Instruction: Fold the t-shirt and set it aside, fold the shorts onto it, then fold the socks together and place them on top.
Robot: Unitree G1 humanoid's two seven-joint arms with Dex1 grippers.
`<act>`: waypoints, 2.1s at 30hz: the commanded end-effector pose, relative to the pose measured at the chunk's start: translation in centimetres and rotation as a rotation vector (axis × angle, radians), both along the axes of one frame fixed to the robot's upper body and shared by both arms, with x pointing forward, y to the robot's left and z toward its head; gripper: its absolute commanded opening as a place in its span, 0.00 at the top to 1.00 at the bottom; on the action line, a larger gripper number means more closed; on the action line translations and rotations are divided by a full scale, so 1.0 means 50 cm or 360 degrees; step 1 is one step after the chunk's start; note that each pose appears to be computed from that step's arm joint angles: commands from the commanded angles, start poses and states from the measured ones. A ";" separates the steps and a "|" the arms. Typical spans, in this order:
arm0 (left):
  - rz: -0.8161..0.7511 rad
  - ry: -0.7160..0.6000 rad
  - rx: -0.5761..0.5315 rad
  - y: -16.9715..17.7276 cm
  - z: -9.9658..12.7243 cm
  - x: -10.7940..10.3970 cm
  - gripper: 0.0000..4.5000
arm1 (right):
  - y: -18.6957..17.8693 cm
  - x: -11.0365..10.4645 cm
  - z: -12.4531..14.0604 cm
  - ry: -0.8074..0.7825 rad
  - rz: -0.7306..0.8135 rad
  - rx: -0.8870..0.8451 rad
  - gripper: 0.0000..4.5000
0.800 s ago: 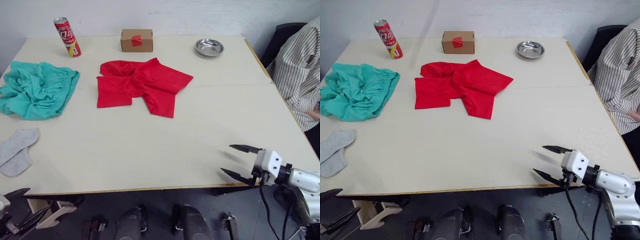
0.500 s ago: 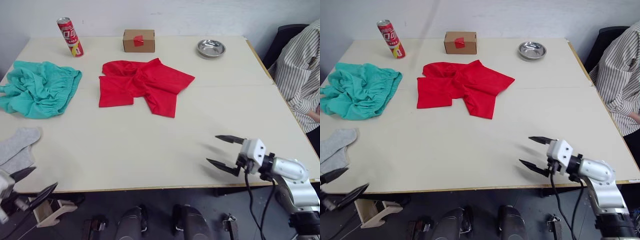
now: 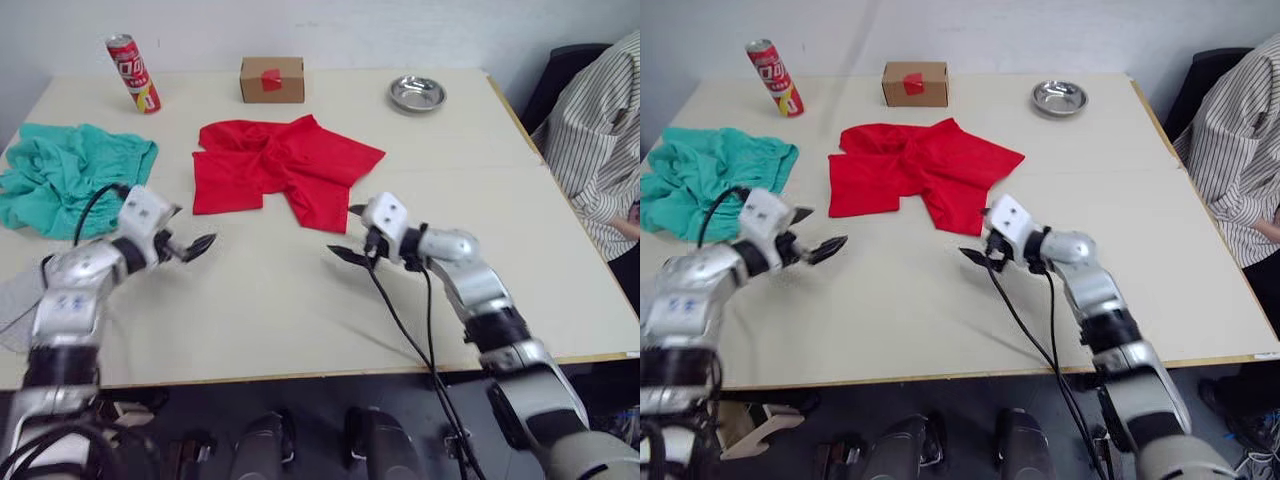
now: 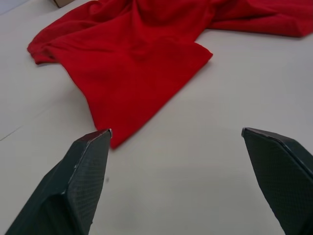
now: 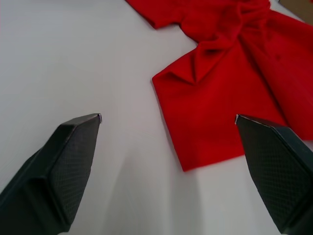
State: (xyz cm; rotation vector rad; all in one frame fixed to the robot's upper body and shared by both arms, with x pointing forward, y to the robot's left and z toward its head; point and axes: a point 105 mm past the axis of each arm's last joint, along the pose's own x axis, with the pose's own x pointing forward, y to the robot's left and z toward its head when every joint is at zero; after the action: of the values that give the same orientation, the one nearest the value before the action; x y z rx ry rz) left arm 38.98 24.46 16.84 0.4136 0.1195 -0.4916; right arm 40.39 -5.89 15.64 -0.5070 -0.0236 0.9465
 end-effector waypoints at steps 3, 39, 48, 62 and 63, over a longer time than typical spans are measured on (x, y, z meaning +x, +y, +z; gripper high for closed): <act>0.0034 0.0054 0.0124 -0.019 -0.016 0.077 0.00 | 0.003 0.068 0.003 0.0071 -0.0198 -0.0008 0.00; -0.0498 0.0382 -0.0273 -0.020 -0.020 0.018 0.99 | -0.081 -0.012 -0.016 0.0536 0.0172 -0.0024 1.00; -0.0595 0.0373 -0.0172 -0.046 -0.037 -0.166 0.99 | -0.142 -0.105 -0.024 0.0425 0.0145 -0.0076 1.00; -0.0443 0.0289 0.0025 0.050 -0.049 -0.277 0.50 | -0.162 -0.156 -0.058 0.0384 0.0200 -0.0139 1.00; -0.0456 0.0307 0.0083 0.061 -0.052 -0.285 0.42 | -0.161 -0.157 -0.059 0.0383 0.0204 -0.0137 1.00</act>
State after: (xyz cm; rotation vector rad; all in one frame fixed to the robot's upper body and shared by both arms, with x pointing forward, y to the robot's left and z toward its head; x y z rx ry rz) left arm 25.23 27.09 13.34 0.3761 0.2912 -0.7915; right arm 32.73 -14.12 11.64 -0.4507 0.2580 1.1210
